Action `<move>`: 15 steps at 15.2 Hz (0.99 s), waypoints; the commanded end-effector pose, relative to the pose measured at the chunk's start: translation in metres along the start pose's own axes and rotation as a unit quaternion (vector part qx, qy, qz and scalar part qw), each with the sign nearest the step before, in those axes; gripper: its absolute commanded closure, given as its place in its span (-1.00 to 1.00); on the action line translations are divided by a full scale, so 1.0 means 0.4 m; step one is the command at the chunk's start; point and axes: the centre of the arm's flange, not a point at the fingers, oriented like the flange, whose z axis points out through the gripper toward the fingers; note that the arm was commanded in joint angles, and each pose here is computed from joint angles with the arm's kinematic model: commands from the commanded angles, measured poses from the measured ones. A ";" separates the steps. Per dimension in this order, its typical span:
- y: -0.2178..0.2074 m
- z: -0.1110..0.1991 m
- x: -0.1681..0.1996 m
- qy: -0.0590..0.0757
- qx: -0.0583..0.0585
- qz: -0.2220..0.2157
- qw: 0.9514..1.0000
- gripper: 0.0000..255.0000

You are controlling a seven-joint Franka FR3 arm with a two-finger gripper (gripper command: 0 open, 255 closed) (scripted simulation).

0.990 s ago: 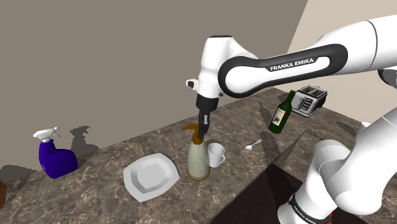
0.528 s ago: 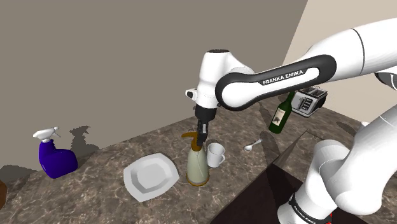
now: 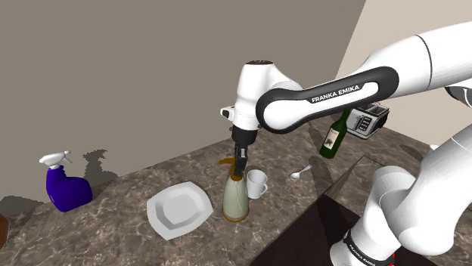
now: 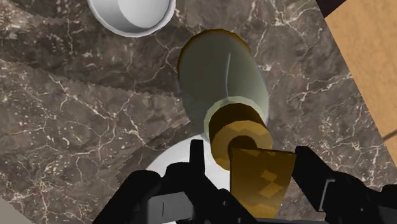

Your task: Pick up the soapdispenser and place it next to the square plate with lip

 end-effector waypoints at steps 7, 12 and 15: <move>0.000 -0.064 -0.001 -0.001 0.000 0.000 1.000 -1.00; 0.000 -0.123 -0.001 -0.001 0.000 0.000 1.000 -1.00; 0.000 -0.123 -0.001 -0.001 0.000 0.000 1.000 -1.00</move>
